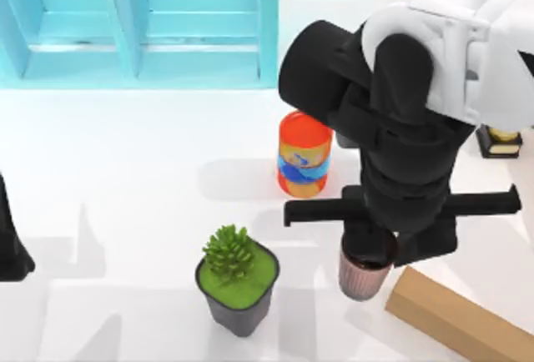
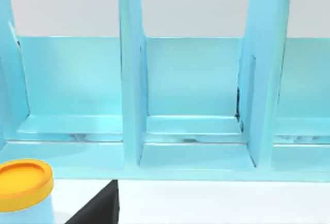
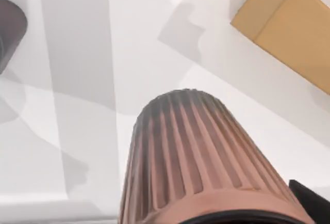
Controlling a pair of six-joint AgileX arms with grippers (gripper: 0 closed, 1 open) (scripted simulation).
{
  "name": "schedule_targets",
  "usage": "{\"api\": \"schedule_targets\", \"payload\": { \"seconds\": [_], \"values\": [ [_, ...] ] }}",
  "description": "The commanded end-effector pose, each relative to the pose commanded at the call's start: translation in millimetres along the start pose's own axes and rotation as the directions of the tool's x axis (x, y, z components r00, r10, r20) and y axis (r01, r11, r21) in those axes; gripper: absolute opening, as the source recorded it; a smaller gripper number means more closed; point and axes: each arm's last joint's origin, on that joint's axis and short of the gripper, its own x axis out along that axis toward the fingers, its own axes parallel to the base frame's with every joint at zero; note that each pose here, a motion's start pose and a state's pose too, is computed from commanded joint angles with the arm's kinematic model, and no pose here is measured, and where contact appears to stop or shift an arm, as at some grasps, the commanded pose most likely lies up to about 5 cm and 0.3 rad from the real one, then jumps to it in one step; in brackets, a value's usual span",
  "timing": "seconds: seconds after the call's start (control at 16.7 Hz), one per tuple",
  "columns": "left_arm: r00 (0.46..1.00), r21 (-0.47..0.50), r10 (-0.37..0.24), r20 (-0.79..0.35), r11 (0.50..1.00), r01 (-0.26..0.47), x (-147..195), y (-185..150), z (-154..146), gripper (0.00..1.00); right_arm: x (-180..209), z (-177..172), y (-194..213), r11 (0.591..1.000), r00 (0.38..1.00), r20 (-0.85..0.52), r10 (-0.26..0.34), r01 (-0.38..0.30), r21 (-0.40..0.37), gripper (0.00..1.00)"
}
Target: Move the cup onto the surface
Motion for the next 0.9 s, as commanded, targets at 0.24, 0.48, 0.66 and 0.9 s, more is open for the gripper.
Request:
{"api": "schedule_targets", "payload": {
  "seconds": [0.24,0.48,0.66,0.9],
  "values": [
    [1.0,0.0,0.0,0.0,1.0,0.0,0,0,0,1.0,4,1,-1,1.0,1.0,-0.002,0.001,-0.001,0.005,0.0],
    [1.0,0.0,0.0,0.0,1.0,0.0,0,0,0,1.0,27,1,4,1.0,1.0,0.002,0.006,-0.006,0.002,0.0],
    [1.0,0.0,0.0,0.0,1.0,0.0,0,0,0,1.0,42,1,6,1.0,1.0,0.002,0.004,-0.004,0.001,0.0],
    [1.0,0.0,0.0,0.0,1.0,0.0,0,0,0,1.0,64,0,8,1.0,1.0,0.0,0.0,0.0,0.0,0.0]
  ]
}}
